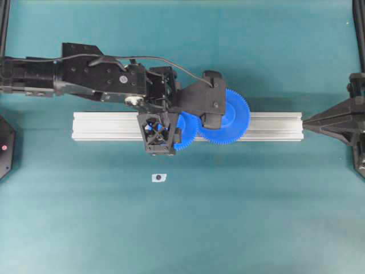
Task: Find the location of the shaft and insert the small gear.
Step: 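Align the gear's bore over the left shaft beside the large gear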
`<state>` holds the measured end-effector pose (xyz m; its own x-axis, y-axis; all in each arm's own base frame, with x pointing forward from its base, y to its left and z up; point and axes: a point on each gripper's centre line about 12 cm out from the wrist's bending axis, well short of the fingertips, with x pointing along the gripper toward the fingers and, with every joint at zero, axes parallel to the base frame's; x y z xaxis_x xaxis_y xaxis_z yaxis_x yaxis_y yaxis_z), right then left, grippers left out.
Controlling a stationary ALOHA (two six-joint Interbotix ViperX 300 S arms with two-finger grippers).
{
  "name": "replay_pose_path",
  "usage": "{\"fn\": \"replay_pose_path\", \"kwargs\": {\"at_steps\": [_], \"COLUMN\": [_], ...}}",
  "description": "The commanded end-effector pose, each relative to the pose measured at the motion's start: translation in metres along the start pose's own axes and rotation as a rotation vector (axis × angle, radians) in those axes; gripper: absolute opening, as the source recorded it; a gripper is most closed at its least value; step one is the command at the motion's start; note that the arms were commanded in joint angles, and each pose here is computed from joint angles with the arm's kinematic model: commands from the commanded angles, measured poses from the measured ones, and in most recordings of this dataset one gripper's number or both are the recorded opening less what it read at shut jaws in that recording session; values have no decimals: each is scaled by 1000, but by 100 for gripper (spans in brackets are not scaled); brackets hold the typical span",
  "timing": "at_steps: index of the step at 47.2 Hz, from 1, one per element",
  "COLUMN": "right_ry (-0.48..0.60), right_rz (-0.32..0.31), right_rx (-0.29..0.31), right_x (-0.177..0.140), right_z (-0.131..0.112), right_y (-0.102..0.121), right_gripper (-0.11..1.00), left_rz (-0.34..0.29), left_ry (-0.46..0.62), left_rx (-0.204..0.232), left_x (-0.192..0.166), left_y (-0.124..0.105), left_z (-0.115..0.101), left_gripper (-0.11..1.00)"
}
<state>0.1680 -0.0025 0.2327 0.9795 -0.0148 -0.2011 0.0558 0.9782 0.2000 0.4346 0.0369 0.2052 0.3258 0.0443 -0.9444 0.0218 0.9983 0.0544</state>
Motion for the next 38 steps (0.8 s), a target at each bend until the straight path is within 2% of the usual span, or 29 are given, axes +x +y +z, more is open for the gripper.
{"fn": "replay_pose_path", "kwargs": {"at_steps": [1,15,26,38], "right_ry": [-15,-15,-15,-15], "right_rz": [2,2,2,2], "right_rx": [13,13,13,13], "right_x": [1,1,1,1], "right_z": [5,5,5,5], "right_y": [1,1,1,1], "right_gripper": [0,0,0,0], "left_rz": [8,19,30,32], "left_ry": [-24,-17,-18,-17], "left_rx": [-2,-24,-22,-21], "left_x": [-8,-6,-7,-6], "left_y": [4,17,31,33], "left_z": [2,-3,-5,-4], "left_gripper": [63,63,63,63]}}
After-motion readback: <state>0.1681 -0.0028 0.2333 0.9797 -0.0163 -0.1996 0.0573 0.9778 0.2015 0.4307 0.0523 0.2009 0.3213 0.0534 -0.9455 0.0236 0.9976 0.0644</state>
